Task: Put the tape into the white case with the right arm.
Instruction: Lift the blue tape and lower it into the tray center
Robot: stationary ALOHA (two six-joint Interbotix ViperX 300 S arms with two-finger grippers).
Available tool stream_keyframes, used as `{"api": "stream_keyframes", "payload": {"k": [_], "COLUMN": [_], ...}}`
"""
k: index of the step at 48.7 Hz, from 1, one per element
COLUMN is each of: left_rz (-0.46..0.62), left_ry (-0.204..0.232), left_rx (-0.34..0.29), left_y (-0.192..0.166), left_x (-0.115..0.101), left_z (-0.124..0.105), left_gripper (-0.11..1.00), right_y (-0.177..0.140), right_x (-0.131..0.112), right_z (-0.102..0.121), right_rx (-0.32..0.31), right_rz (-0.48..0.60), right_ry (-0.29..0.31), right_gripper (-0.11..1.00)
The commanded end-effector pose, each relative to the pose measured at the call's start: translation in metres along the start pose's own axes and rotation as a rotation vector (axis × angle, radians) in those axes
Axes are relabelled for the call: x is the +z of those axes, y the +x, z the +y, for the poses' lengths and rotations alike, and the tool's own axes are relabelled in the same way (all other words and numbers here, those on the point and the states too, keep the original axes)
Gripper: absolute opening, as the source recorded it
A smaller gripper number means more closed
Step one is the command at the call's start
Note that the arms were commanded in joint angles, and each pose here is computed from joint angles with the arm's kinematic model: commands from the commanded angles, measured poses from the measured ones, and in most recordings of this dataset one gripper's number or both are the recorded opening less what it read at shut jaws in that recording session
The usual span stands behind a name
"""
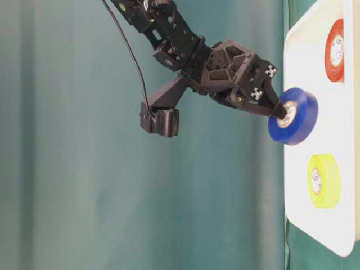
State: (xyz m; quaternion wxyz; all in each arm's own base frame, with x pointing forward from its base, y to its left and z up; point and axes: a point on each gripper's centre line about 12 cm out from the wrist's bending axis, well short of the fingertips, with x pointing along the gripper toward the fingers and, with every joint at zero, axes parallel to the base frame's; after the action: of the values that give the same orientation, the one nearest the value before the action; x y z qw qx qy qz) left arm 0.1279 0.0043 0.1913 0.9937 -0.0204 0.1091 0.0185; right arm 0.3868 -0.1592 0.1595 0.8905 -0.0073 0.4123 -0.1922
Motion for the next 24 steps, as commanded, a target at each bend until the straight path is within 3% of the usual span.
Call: {"api": "stream_keyframes", "payload": {"k": [1, 18, 24], "left_rz": [-0.012, -0.012, -0.012], "left_ry": [-0.002, -0.001, -0.002], "left_rx": [0.001, 0.003, 0.003], "left_y": [0.0003, 0.0003, 0.0003], "left_x": [0.0047, 0.0047, 0.0047], "left_z": [0.0, 0.0003, 0.0002], "left_gripper": [0.0, 0.0, 0.0], "right_y": [-0.0064, -0.005, -0.0043], "right_x": [0.0152, 0.012, 0.0091], "right_z": [-0.0039, -0.0063, -0.0054], "right_rx": [-0.003, -0.005, -0.001], "right_rz": [-0.052, -0.047, -0.045], "right_ry": [0.007, 0.014, 0.013], "right_gripper": [0.01, 0.02, 0.26]}}
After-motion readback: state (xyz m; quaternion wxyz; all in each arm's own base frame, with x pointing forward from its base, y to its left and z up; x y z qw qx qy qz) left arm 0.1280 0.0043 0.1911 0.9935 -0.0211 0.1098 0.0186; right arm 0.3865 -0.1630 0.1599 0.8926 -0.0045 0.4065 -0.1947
